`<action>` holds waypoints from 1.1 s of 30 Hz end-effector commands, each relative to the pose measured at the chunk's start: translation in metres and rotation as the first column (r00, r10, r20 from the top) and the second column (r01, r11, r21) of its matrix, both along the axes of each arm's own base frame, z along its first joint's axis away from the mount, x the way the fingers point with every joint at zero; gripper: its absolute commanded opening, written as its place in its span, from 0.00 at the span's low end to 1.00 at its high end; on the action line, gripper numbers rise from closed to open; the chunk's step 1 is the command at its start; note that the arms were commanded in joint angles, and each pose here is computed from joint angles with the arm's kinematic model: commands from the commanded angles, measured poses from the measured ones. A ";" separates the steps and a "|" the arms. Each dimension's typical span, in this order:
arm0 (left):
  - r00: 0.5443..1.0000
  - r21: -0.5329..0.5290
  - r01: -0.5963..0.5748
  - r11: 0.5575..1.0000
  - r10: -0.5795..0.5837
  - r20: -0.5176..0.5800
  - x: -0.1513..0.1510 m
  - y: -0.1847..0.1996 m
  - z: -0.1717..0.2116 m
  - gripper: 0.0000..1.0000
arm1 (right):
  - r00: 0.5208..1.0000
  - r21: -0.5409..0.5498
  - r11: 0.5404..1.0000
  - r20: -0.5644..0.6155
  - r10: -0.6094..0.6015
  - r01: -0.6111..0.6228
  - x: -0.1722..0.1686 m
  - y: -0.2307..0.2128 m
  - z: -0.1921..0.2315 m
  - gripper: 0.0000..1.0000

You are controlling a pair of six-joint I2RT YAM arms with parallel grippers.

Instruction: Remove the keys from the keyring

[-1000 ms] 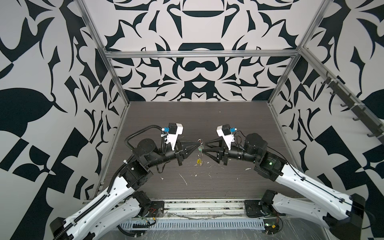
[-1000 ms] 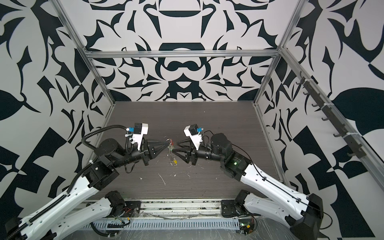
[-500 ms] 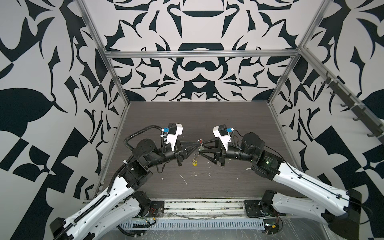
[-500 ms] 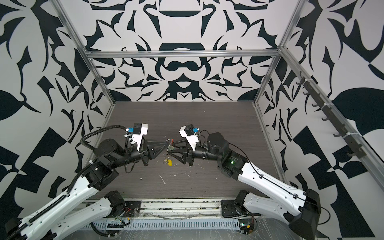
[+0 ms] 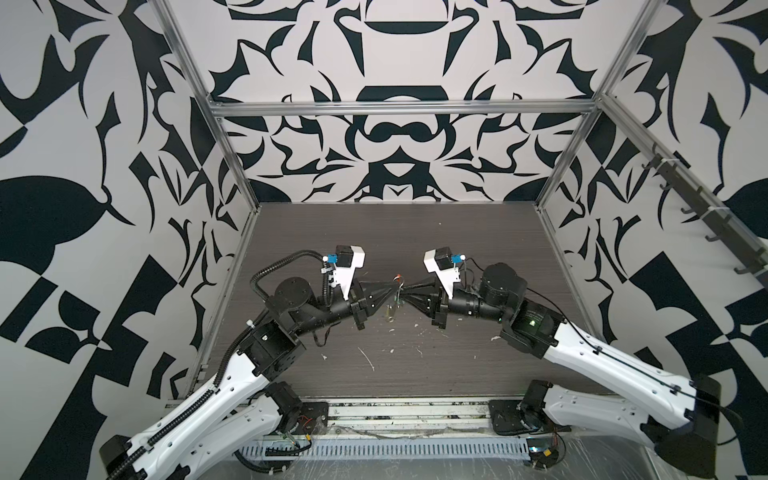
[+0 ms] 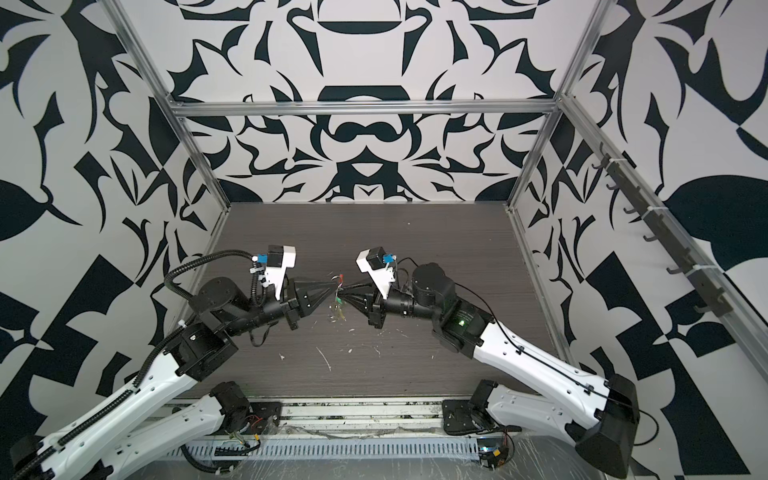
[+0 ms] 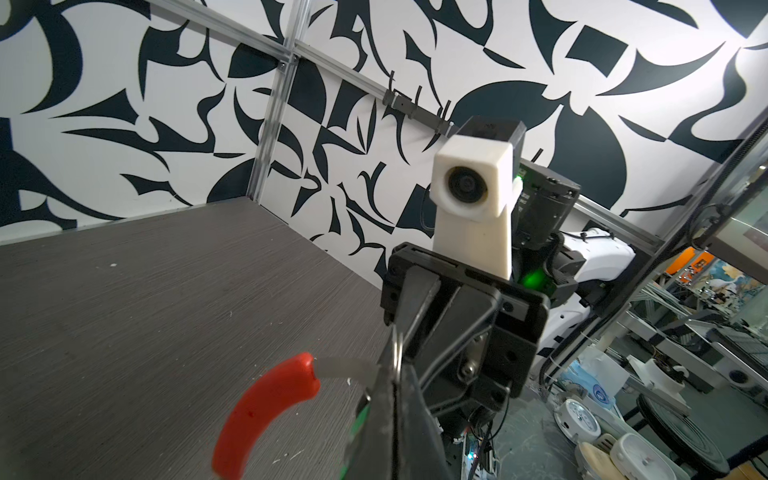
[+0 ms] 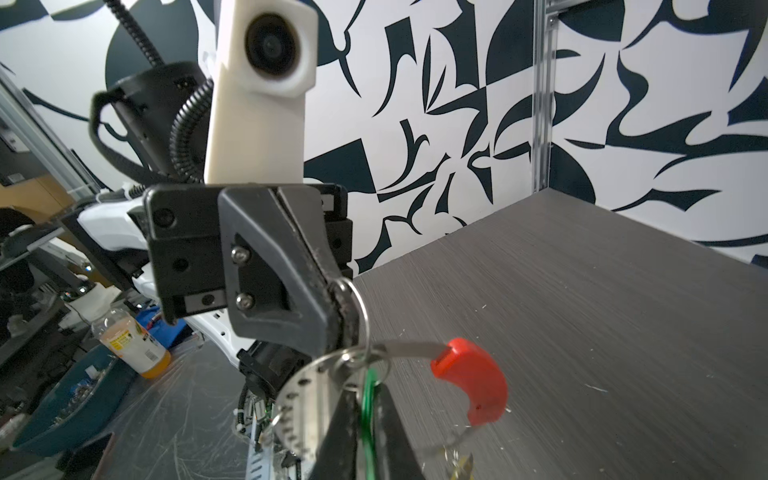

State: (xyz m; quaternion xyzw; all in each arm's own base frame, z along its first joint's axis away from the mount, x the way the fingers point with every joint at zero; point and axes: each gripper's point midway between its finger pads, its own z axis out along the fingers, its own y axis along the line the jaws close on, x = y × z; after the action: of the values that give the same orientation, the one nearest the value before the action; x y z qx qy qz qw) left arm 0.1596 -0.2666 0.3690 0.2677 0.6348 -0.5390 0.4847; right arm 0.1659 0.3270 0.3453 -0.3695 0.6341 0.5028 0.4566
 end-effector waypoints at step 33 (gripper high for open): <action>0.952 0.093 -0.267 0.959 0.247 0.180 0.005 0.010 0.002 0.00 | 0.979 0.027 0.982 0.080 -0.186 0.185 0.015 -0.027 0.040 0.00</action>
State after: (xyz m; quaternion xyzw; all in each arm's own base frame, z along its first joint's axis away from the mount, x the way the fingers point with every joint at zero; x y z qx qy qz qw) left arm 0.1604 -0.2683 0.3498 0.2748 0.6644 -0.4226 0.5518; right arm 0.1824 0.3067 0.3498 -0.3350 0.6720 0.4430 0.4898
